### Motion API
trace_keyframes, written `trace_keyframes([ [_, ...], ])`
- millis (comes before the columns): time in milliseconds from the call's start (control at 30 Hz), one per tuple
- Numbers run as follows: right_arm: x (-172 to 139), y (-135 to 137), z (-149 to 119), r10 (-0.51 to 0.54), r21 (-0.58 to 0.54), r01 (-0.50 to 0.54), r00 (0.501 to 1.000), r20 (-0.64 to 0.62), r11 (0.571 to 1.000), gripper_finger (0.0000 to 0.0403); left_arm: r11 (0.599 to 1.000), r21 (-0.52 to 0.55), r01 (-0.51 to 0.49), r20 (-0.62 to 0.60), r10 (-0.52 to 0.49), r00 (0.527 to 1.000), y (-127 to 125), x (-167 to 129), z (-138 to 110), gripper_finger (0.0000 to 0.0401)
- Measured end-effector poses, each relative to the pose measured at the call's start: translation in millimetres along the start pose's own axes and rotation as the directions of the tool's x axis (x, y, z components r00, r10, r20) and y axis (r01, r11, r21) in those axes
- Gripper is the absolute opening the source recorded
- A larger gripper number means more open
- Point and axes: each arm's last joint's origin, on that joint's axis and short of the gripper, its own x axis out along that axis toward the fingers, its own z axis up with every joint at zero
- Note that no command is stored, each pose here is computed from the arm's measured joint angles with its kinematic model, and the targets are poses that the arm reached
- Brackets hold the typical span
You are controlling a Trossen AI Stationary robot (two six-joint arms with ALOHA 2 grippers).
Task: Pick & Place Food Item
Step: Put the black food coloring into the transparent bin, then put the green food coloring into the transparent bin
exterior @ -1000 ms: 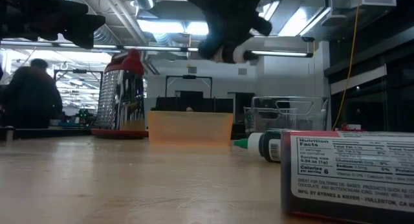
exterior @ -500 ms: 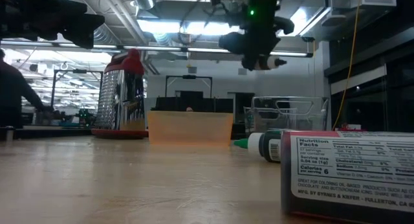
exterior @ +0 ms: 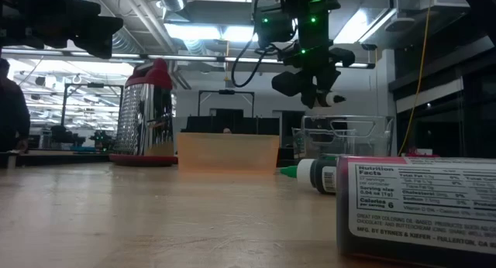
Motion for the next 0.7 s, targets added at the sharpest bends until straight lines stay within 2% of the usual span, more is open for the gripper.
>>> trace_keyframes([
  [233,1,0,1,-0.001,0.0,0.001,1.0,0.004,1.0,0.0227,1.0,0.007,0.0,0.0,0.0,1.0,0,0,0,0.0177],
  [367,0,0,1,0.0,0.01,0.0,1.0,0.005,1.0,0.0256,1.0,0.007,-0.001,0.0,0.001,1.0,0,0,0,0.0177],
  [533,-7,6,-6,0.026,-0.014,-0.026,1.0,0.007,1.0,0.0267,1.0,0.007,-0.002,0.0,0.002,1.0,0,0,0,0.0177],
  [700,-29,19,-21,0.095,-0.05,-0.094,0.995,0.015,0.994,0.0262,1.0,0.008,-0.002,0.0,0.002,1.0,0,0,0,0.0177],
])
